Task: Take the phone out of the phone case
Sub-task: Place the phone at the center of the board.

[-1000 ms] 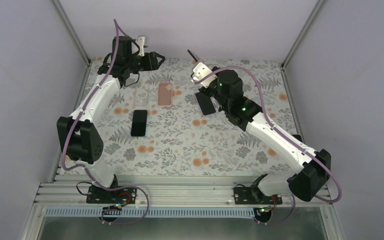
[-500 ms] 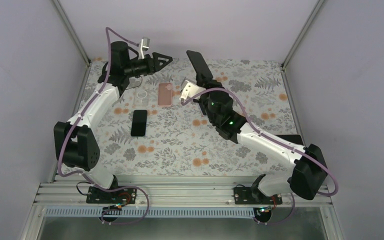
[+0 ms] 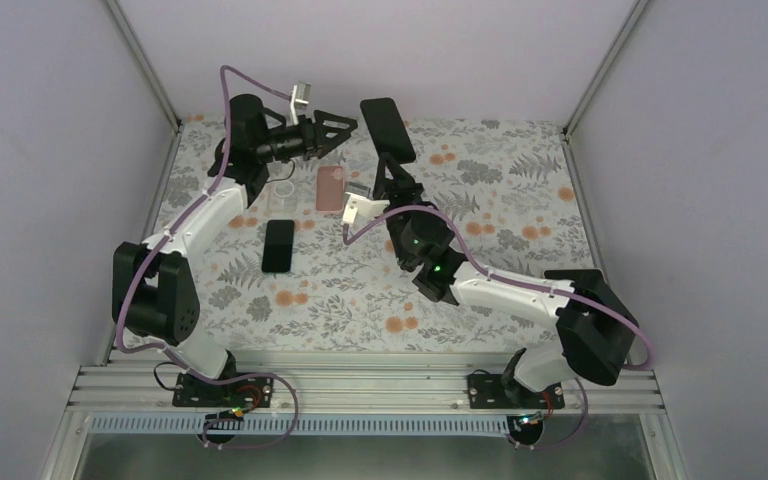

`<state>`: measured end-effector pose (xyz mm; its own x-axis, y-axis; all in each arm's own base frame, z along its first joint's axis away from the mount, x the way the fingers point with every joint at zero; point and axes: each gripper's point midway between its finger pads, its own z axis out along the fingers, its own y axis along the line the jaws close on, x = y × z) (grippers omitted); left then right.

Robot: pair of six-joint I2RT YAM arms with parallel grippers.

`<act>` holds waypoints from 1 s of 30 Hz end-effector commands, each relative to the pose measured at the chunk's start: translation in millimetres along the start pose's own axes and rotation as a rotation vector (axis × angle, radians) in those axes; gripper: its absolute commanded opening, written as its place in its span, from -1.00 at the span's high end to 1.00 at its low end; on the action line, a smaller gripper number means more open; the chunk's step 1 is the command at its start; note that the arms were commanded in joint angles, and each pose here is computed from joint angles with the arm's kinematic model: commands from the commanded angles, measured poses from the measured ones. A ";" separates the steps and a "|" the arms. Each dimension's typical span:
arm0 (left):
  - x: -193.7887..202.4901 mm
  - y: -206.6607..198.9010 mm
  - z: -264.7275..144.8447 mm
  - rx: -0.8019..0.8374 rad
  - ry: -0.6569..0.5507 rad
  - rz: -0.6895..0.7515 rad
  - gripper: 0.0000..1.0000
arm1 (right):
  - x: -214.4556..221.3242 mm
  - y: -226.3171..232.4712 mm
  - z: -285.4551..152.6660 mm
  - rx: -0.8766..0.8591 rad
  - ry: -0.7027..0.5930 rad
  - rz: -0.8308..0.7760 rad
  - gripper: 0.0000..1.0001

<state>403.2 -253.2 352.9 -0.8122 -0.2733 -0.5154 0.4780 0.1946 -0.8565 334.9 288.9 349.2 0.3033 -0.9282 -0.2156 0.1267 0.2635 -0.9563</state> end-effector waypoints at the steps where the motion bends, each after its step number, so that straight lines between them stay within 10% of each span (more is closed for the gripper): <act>1: 4.2 -35.1 2.6 0.092 0.020 0.053 -0.45 | -3.1 -45.1 -7.0 0.175 0.008 0.020 0.93; 30: 19.2 -43.0 24.1 0.130 0.070 0.000 0.05 | -24.0 -11.0 -18.4 0.155 -0.031 -0.114 0.93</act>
<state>376.5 -286.4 372.0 -0.8363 -0.2080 -0.5073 0.4982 0.0981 -0.8615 317.7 302.9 341.8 0.2918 -0.9528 -0.0838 0.2328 0.1558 -0.9600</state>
